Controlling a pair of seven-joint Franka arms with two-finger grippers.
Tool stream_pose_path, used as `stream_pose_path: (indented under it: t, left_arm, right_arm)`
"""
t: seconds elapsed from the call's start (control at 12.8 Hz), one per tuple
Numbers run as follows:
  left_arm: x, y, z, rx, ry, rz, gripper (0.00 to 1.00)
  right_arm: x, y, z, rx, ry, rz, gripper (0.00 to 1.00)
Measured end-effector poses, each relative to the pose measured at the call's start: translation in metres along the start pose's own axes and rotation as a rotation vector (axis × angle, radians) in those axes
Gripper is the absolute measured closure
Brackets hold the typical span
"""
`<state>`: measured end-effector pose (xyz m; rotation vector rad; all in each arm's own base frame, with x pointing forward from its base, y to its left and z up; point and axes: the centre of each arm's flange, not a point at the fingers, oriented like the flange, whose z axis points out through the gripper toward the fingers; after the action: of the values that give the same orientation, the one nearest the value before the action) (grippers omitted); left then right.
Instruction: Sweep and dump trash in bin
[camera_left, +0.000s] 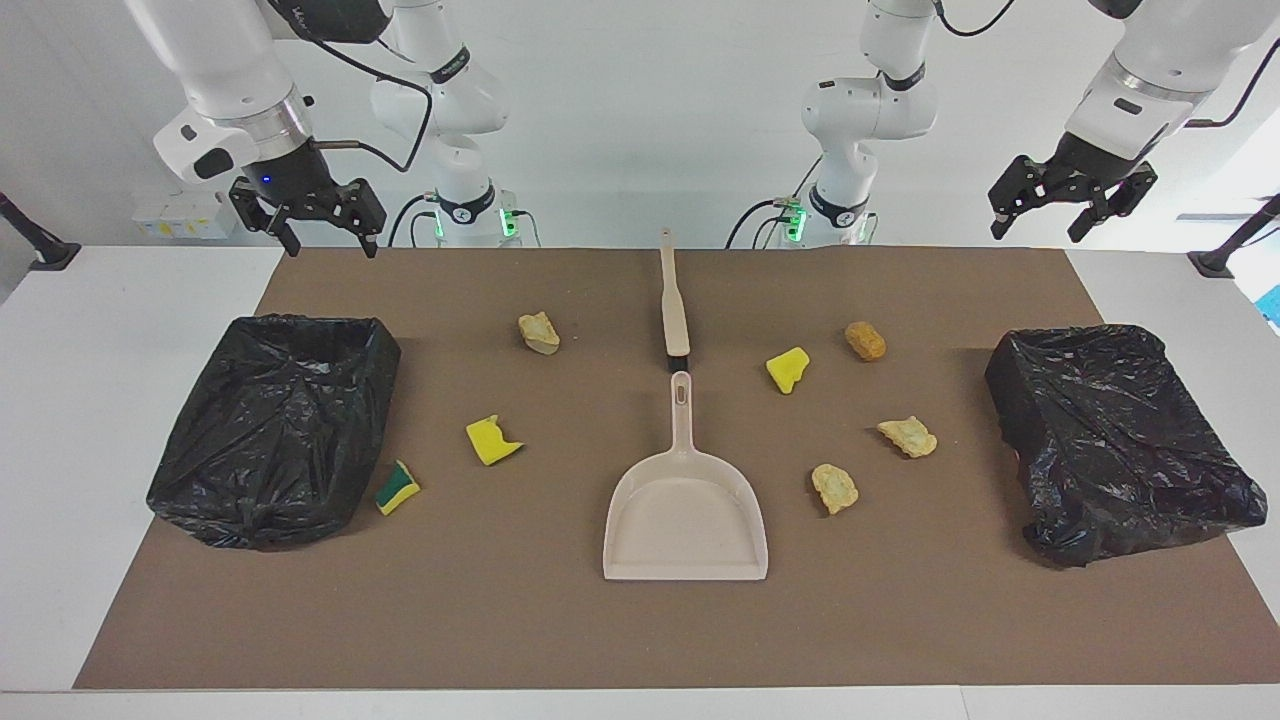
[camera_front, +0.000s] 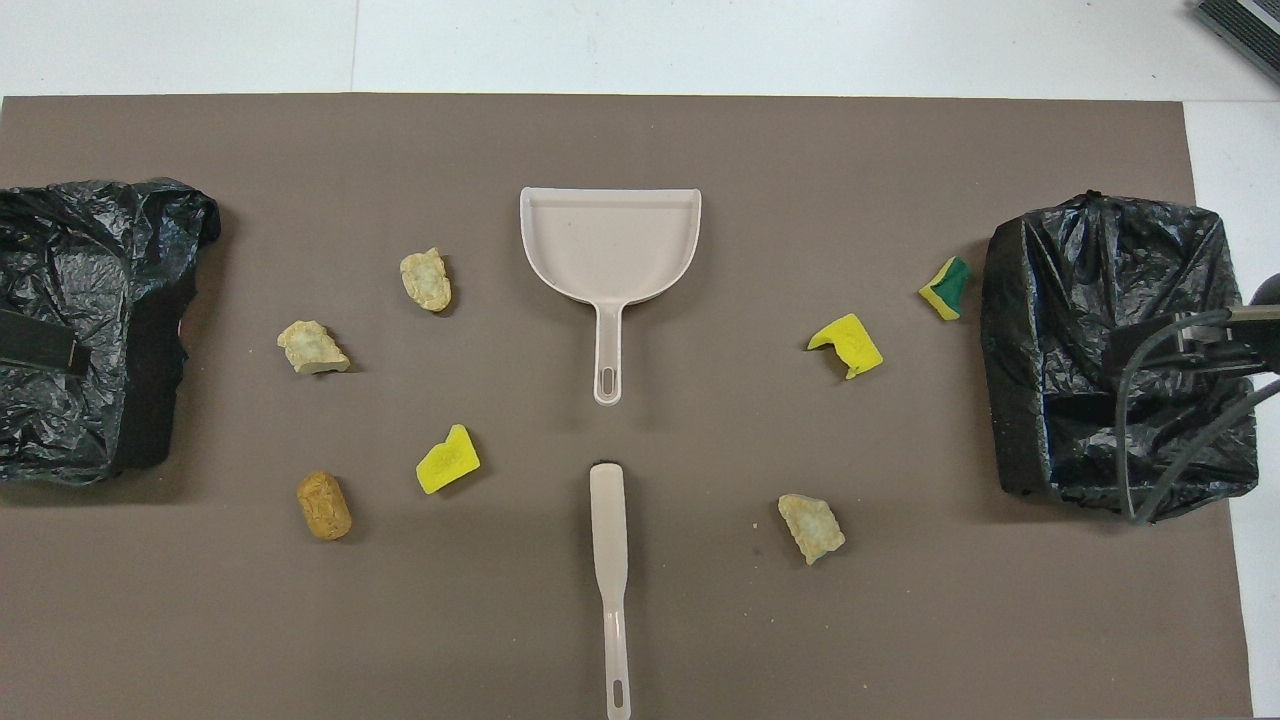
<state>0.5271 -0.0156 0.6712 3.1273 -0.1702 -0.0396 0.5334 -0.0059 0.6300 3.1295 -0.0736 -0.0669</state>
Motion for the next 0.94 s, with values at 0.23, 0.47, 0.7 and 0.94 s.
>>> stream_pose_path:
  t: [0.23,0.47,0.7,0.94]
  left_arm:
    - [0.0000,0.0001,0.0000,0.000,0.000,0.000,0.00]
    - [0.0000,0.0003,0.0004,0.000,-0.001,0.001,0.00]
    - [0.0000,-0.0002,0.0005,0.000,-0.001,0.000,0.00]
    - [0.0001,0.0020,0.0006,0.000,-0.002,0.004,0.00]
  right_arm:
    - [0.0010,-0.0027,-0.0009,0.011,0.002,0.044,0.00]
    - [0.0008,-0.0069,-0.0019,0.016,0.003,0.043,0.00]
    - [0.0008,-0.0072,-0.0021,0.018,0.004,0.043,0.00]
    - [0.0008,-0.0073,-0.0022,0.019,0.004,0.043,0.00]
